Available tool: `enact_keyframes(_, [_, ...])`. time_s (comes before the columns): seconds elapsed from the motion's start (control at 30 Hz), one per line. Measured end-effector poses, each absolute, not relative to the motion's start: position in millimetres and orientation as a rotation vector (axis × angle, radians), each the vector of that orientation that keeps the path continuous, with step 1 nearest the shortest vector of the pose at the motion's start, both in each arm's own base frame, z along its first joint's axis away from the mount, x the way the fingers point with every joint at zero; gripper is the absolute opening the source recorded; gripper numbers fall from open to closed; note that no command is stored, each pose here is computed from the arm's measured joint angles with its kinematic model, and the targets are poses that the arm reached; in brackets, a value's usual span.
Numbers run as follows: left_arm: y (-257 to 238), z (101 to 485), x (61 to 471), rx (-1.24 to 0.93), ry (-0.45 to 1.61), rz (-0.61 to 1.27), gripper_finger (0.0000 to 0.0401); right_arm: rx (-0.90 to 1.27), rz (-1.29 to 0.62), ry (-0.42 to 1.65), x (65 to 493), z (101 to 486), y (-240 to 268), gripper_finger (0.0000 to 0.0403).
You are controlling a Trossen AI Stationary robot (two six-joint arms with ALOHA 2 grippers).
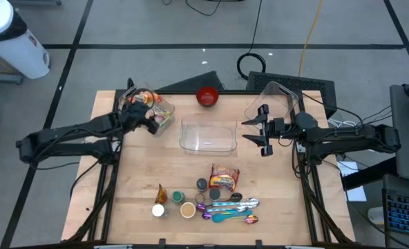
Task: Pick & Place Food Item
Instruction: Put the green noodle pack into the left transparent bin
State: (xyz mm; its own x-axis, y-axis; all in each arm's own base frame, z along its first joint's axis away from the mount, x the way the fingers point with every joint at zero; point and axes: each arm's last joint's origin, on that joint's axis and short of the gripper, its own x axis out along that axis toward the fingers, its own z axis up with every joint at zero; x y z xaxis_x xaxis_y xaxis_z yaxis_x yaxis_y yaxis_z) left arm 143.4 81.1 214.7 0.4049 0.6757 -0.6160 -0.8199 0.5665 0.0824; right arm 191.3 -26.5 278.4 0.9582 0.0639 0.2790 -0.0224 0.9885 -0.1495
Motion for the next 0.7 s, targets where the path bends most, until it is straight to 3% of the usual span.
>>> enact_keyframes(0.23, [100, 194, 146, -0.333, 0.782, 1.016, 0.0246, -0.149, 0.044, -0.295, 191, 279, -26, 0.0196])
enact_keyframes(0.47, [109, 181, 152, -0.355, 0.865, 0.958, 0.0246, -0.151, 0.044, -0.302, 191, 280, -26, 0.0196])
enact_keyframes(0.7, [108, 209, 152, -0.312, 0.801, 0.918, 0.0246, -0.151, 0.044, -0.302, 191, 280, -26, 0.0196])
